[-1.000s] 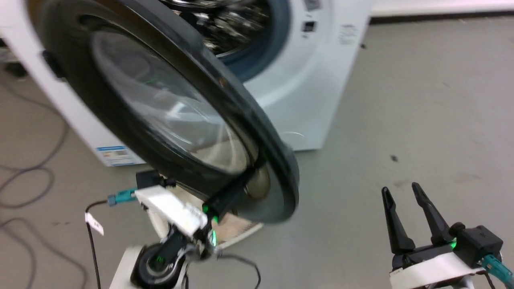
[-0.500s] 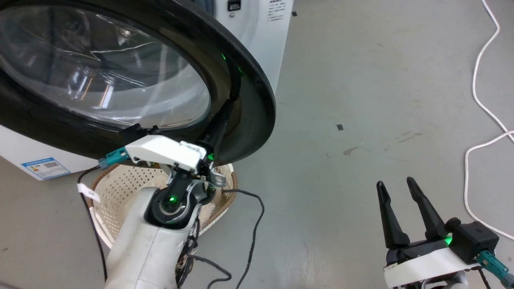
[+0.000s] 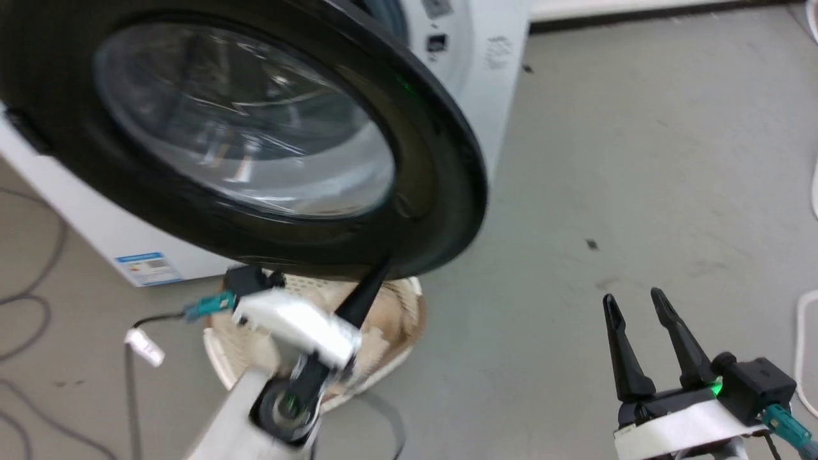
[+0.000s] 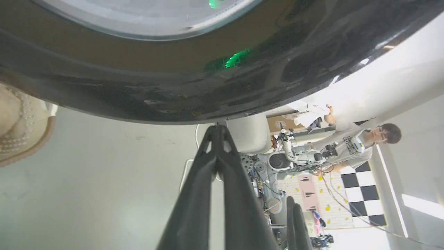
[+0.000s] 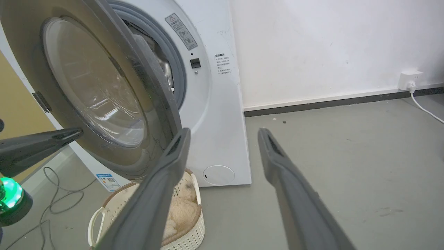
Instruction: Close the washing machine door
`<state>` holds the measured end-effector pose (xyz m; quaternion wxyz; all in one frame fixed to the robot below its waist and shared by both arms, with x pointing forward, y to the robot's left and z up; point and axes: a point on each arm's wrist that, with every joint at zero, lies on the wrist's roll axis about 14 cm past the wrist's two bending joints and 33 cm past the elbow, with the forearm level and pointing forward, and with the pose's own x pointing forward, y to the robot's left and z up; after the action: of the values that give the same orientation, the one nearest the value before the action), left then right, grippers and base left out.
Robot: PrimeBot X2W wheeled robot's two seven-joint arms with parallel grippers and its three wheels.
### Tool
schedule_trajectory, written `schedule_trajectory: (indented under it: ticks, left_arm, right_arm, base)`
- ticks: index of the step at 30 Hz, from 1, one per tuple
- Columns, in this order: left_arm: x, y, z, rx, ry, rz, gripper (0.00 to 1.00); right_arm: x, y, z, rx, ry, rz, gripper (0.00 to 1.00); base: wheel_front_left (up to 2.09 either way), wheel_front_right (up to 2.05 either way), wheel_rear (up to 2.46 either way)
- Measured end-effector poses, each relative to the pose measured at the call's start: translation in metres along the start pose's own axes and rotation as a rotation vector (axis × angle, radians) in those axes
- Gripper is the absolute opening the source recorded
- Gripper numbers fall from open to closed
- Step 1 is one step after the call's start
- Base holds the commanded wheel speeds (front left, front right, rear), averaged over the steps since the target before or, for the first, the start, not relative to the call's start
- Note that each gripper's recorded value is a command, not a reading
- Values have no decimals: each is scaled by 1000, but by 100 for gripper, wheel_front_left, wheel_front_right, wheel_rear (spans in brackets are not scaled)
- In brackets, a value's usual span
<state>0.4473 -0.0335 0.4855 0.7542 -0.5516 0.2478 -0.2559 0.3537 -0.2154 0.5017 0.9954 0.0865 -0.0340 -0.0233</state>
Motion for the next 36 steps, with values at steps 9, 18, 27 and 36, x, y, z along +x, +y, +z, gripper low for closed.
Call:
schedule_trajectory:
  ticks: [9, 18, 27, 36]
  left_arm:
    - [-99, 41, 55, 783, -89, 187, 0]
    - [-169, -1, 132, 1106, -492, 313, 0]
    - [-212, -12, 124, 1101, -677, 374, 100]
    - [-215, 9, 91, 1122, -600, 400, 100]
  right_arm:
    - [3, 34, 6, 15, -25, 118, 100]
    - [5, 66, 16, 28, -58, 219, 100]
    - [5, 80, 15, 28, -54, 264, 100]
    - [4, 84, 12, 23, -43, 277, 100]
  base:
    - [0, 0, 0]
    - [0, 0, 0]
    - [0, 0, 0]
    - [0, 0, 0]
